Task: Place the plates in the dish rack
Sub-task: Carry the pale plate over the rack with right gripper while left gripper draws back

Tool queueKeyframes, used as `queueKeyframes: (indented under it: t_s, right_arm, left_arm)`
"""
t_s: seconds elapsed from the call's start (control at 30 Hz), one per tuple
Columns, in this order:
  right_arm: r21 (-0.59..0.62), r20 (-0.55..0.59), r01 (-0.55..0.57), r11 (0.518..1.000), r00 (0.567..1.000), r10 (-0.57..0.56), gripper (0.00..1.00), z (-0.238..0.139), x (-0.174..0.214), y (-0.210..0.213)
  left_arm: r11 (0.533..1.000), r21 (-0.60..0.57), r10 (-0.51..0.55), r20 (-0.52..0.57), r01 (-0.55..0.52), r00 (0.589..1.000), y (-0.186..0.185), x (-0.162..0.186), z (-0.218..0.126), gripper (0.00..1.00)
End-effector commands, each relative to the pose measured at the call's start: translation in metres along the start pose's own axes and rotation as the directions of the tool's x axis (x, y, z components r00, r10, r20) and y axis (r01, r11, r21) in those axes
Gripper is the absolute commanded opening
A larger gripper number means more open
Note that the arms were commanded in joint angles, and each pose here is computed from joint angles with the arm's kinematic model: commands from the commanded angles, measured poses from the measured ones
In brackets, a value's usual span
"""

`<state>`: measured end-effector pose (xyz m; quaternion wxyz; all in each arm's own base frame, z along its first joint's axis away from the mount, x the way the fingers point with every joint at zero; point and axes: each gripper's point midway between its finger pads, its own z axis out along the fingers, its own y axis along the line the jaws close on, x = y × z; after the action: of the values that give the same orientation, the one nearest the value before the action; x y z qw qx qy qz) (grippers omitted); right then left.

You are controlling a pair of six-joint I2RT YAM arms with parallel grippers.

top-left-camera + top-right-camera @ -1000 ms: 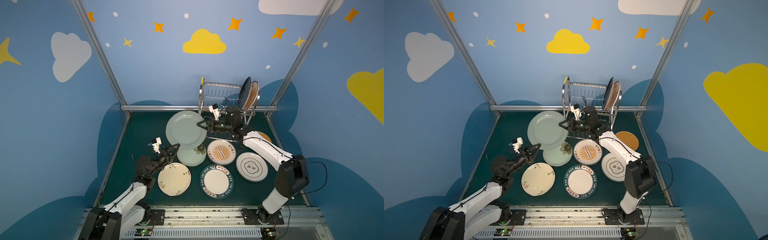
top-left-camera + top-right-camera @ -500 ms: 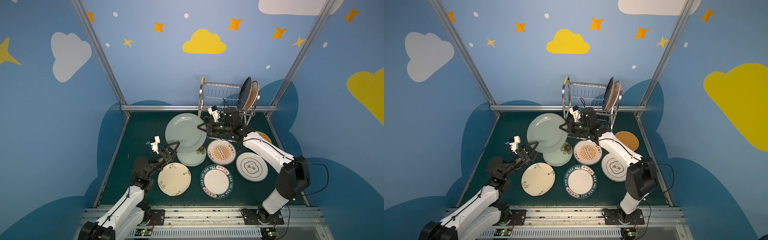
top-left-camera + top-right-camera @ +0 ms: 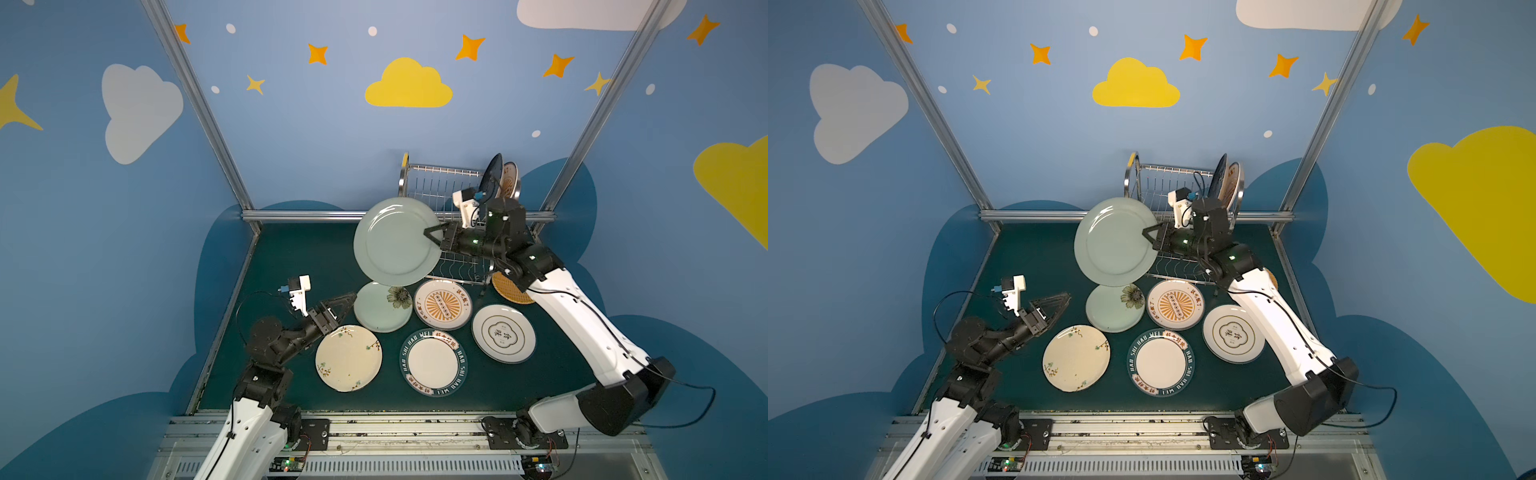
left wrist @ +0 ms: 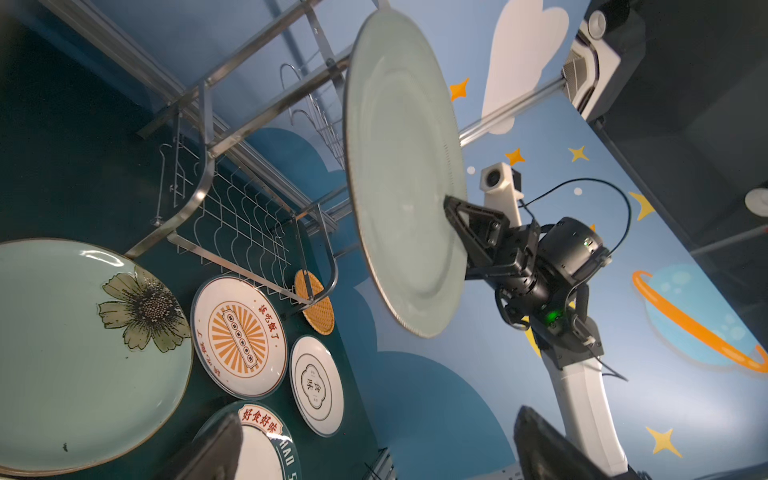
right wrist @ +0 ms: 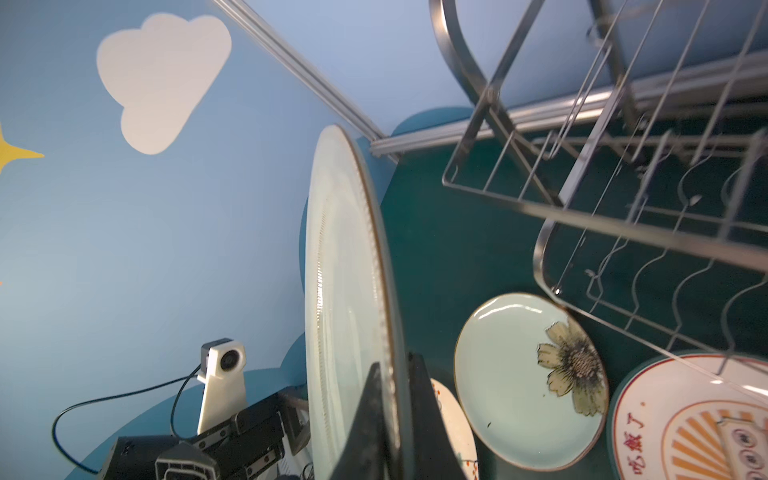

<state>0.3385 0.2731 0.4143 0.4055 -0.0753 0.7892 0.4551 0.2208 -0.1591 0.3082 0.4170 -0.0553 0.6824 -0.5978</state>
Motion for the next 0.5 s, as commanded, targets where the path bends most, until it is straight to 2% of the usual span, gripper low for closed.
queueKeyframes:
  t_s: [0.0, 0.13, 0.23, 0.37, 0.47]
  right_arm:
    - [-0.031, 0.254, 0.155, 0.987, 0.957, -0.142, 0.00, -0.060, -0.068, 0.054]
    - [0.077, 0.326, 0.175, 0.982, 0.926, -0.191, 0.00, -0.083, -0.105, 0.055]
    - [0.242, 0.380, 0.169, 0.955, 0.890, -0.254, 0.00, -0.097, -0.132, 0.042]
    - [0.457, 0.436, 0.121, 0.881, 0.833, -0.341, 0.00, -0.118, -0.165, 0.020]
    - [0.585, 0.453, 0.072, 0.808, 0.797, -0.399, 0.00, -0.131, -0.184, 0.006]
  left_arm:
    - [0.989, 0.083, 0.133, -0.075, -0.126, 0.988, -0.039, 0.005, -0.007, 1.00]
    - [0.966, 0.096, 0.248, -0.083, -0.240, 0.965, -0.071, -0.004, -0.011, 1.00]
    - [0.951, 0.109, 0.299, -0.064, -0.291, 0.952, -0.089, -0.017, -0.007, 1.00]
    - [0.948, 0.150, 0.290, -0.038, -0.281, 0.956, -0.105, -0.034, 0.007, 1.00]
    - [0.948, 0.168, 0.289, -0.094, -0.270, 0.953, -0.100, -0.031, 0.020, 1.00]
